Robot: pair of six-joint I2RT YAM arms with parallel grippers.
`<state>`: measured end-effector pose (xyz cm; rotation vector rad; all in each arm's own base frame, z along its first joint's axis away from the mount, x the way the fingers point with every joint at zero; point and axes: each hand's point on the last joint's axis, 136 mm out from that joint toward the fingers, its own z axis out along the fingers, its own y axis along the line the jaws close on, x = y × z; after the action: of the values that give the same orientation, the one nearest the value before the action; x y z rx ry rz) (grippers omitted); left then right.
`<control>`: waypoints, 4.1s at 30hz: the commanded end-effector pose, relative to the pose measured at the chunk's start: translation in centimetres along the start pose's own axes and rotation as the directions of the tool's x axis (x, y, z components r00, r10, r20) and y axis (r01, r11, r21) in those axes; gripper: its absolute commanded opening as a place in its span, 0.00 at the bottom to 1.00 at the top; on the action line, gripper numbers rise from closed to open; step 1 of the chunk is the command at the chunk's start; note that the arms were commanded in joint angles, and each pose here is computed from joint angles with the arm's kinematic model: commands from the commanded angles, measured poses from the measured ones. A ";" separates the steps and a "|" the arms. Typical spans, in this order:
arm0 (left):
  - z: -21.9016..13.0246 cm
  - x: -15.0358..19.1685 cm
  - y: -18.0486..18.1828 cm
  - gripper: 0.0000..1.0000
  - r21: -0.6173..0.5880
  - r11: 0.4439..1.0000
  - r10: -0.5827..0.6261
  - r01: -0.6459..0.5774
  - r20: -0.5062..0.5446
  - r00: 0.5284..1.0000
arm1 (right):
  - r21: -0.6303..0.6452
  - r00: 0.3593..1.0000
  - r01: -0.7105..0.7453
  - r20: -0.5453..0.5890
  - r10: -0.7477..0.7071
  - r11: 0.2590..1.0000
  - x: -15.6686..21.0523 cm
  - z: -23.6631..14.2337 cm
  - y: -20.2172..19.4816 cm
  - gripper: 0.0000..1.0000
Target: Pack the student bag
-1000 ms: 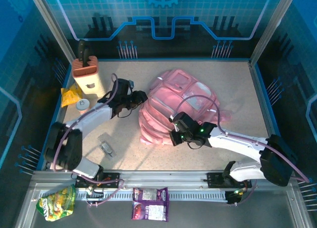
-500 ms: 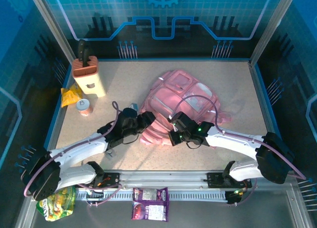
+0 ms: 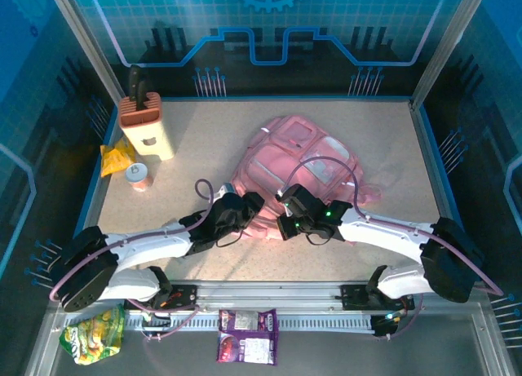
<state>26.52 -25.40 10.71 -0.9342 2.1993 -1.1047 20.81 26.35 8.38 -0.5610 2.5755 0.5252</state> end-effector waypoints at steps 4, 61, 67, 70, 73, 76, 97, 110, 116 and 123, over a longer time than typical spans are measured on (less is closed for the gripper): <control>1.4 0.0 -1.3 0.50 0.016 0.999 -0.032 0.031 0.033 0.999 | -0.030 1.000 0.026 0.016 -0.026 0.999 -0.7 0.3 1.2 0.00; -0.6 -5.7 0.0 0.55 -0.014 1.000 -0.006 0.006 0.004 1.000 | 0.061 0.998 -0.061 0.020 0.060 0.996 -0.5 -1.8 -3.1 0.00; 0.4 -4.9 0.7 0.39 -0.029 0.999 -0.033 0.033 0.021 0.999 | 0.078 0.997 -0.066 0.035 0.064 0.995 -0.4 -2.0 -3.6 0.00; 1.0 -4.8 0.6 0.22 -0.052 0.998 -0.021 0.023 0.028 0.999 | 0.084 0.998 -0.060 0.039 0.057 0.995 -0.4 -2.0 -3.7 0.00; 1.1 -5.1 0.4 0.04 -0.051 0.999 -0.006 0.008 0.040 0.999 | 0.100 0.997 -0.070 0.033 0.067 0.992 -0.2 -2.1 -4.4 0.00; 0.5 -6.0 0.6 0.00 -0.089 0.996 0.029 -0.022 0.079 0.996 | 0.118 0.995 -0.092 0.044 0.088 0.989 -0.1 -2.6 -5.6 0.00; -1.9 -7.1 -0.2 0.23 -0.143 0.973 0.185 -0.181 0.016 0.983 | 0.009 0.974 -0.200 0.106 0.198 0.980 -1.6 -6.9 -6.7 0.35; -5.0 -3.2 0.0 0.54 -0.255 0.881 0.409 -0.399 -0.017 0.912 | -0.133 0.938 -0.315 0.105 0.330 0.940 -6.2 -7.1 -3.9 0.55; -4.3 -2.0 -1.4 0.70 -0.290 0.823 0.511 -0.489 0.003 0.859 | -0.107 0.930 -0.343 0.105 0.353 0.933 -8.2 -5.7 -5.0 0.58; -3.4 -1.5 -1.8 0.86 -0.287 0.796 0.556 -0.532 0.000 0.831 | -0.089 0.903 -0.416 0.082 0.422 0.905 -9.1 -2.9 -5.9 0.60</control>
<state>25.25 -23.55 13.43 -0.4204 2.3995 -0.5388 28.72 22.12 13.68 -0.0516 2.6032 0.7220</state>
